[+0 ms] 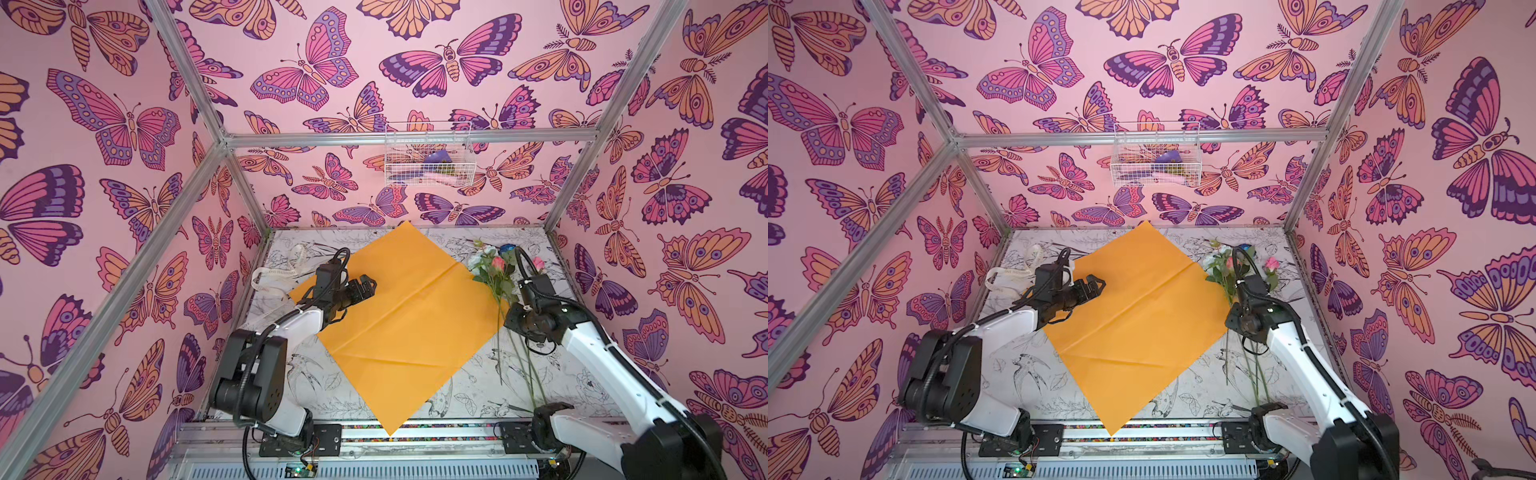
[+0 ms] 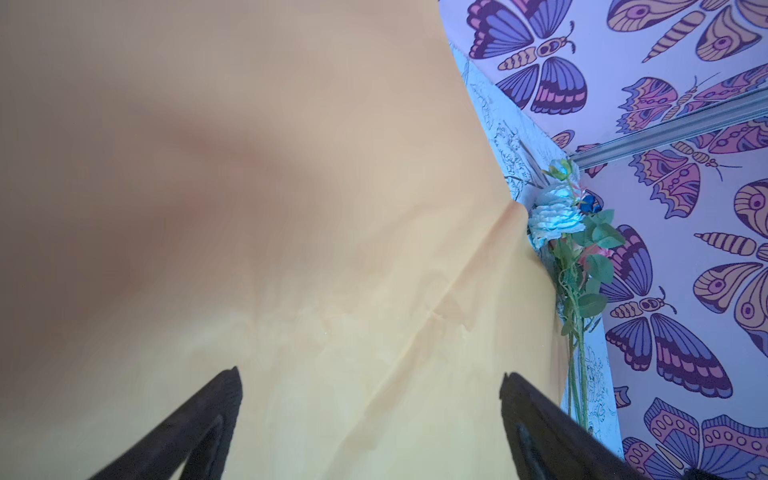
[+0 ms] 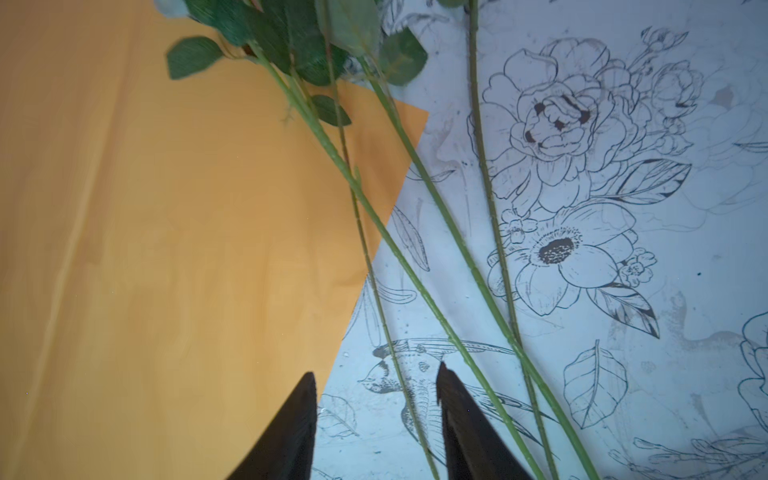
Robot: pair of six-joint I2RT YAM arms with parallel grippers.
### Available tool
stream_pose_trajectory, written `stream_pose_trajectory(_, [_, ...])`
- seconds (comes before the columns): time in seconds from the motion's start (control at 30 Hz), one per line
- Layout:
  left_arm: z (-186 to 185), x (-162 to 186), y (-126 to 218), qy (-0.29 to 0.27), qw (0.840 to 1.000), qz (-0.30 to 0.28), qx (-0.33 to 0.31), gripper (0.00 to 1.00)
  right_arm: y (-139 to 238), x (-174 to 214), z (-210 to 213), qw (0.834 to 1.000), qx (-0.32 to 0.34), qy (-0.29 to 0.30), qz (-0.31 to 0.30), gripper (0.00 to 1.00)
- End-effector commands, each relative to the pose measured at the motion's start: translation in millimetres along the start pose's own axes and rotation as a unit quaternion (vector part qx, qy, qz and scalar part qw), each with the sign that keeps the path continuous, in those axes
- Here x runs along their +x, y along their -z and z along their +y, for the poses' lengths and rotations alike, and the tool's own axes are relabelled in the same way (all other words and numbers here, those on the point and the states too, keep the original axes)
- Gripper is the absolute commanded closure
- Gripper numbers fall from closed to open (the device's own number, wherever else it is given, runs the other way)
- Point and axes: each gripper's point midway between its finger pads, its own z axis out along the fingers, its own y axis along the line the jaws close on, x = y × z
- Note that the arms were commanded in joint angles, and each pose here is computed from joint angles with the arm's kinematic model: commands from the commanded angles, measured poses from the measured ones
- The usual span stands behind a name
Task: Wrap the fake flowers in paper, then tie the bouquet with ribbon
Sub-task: 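Lower the right gripper onto the white rose's green stem and grasp it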
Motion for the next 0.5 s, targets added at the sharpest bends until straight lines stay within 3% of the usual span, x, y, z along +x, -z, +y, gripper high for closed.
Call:
stream_pose_trajectory(0.0, [27.5,17.2,18.9,-0.012,0.998,0.011,-0.064,0.01,-14.3,1.3,5.3,0.998,-0.021,0.046,0.038,0.51])
stream_pose_trajectory(0.23, [64.2,21.5,62.1,0.022,0.991,-0.027,-0.129,0.0,-46.6,3.8,-9.6,0.995,0.012,0.05,0.088,0.51])
stream_pose_trajectory(0.47, [98.0,27.4,79.3,0.085,0.982,-0.049,-0.162,0.02,-67.9,4.5,-14.9,0.993,0.036,0.051,0.105,0.51])
